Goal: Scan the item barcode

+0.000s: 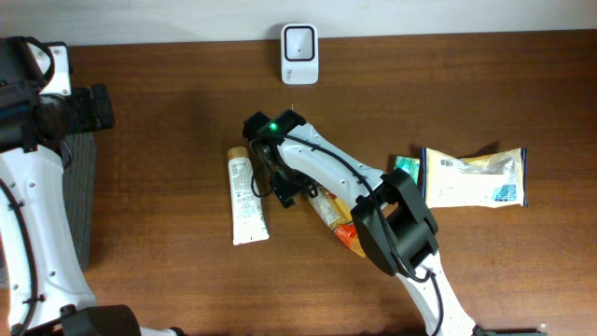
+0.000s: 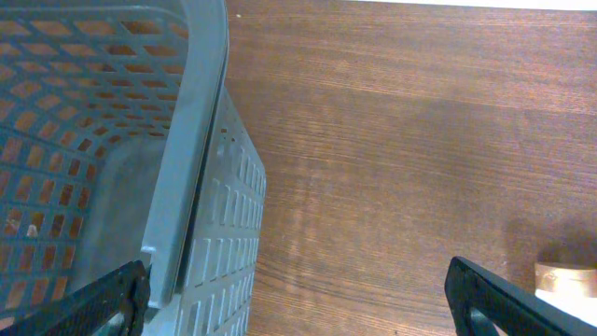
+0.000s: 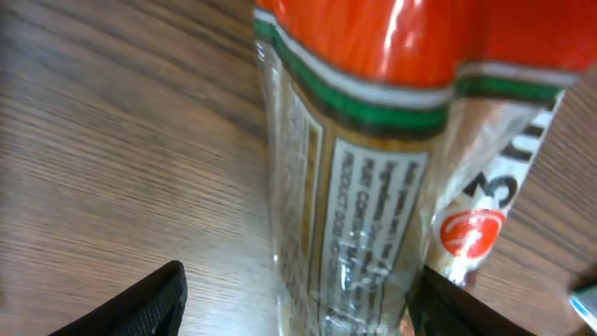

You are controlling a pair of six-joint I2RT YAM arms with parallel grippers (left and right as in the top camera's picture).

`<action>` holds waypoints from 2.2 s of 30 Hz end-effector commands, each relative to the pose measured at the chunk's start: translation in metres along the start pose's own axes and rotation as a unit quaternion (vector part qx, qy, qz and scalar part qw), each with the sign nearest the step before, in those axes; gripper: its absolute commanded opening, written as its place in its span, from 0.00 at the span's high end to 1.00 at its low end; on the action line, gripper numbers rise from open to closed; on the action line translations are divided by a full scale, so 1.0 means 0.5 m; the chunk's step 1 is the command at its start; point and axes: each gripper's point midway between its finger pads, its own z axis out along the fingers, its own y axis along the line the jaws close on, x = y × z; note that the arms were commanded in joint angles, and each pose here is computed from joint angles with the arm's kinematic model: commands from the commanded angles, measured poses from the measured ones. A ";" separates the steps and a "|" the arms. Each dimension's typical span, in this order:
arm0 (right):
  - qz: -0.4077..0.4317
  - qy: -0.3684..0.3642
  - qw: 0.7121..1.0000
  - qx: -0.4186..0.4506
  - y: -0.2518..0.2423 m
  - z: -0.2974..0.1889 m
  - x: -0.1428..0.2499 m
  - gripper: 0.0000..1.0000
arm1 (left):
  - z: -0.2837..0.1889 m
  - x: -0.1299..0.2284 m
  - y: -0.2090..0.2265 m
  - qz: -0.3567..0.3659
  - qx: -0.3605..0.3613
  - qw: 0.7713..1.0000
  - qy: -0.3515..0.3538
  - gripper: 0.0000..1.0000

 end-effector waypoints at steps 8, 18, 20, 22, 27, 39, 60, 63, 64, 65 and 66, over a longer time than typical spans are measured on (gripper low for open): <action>0.019 -0.029 0.999 0.034 -0.069 -0.070 -0.030 0.06 | -0.002 -0.004 0.001 -0.005 0.000 1.000 -0.003 0.01; 0.026 -0.008 0.999 0.028 -0.094 0.052 -0.026 0.17 | -0.002 -0.004 0.002 -0.005 -0.001 1.000 -0.003 0.01; 0.029 -0.009 0.999 0.027 -0.098 0.057 -0.027 0.26 | -0.002 -0.004 0.002 -0.005 -0.001 1.000 -0.003 0.01; 0.030 -0.014 0.999 0.026 -0.098 0.057 -0.032 0.43 | -0.002 -0.004 0.001 -0.005 0.000 1.000 -0.003 0.01; 0.037 -0.006 0.999 -0.005 -0.091 0.059 -0.029 0.80 | -0.002 -0.004 0.002 -0.005 -0.001 1.000 -0.003 0.01; 0.008 -0.018 0.948 -0.319 -0.059 -0.085 -0.040 0.96 | -0.002 -0.004 0.002 -0.005 -0.001 1.000 -0.003 0.01; -0.005 -0.270 0.643 -0.717 -0.202 -0.604 0.001 0.96 | -0.002 -0.004 0.002 -0.005 -0.001 1.000 -0.003 0.01; -0.009 -0.306 0.642 -0.703 -0.235 -0.646 0.034 0.96 | -0.002 -0.004 0.002 -0.005 0.000 1.000 -0.003 0.01; -0.011 -0.316 0.642 -0.699 -0.244 -0.658 0.045 0.96 | -0.002 -0.004 0.002 -0.005 0.000 1.000 -0.003 0.01; -0.012 -0.322 0.642 -0.696 -0.248 -0.665 0.051 0.96 | -0.002 -0.004 0.002 -0.005 0.000 1.000 -0.003 0.01; -0.013 -0.327 0.641 -0.694 -0.252 -0.670 0.055 0.96 | -0.002 -0.004 0.002 -0.005 -0.001 1.000 -0.003 0.01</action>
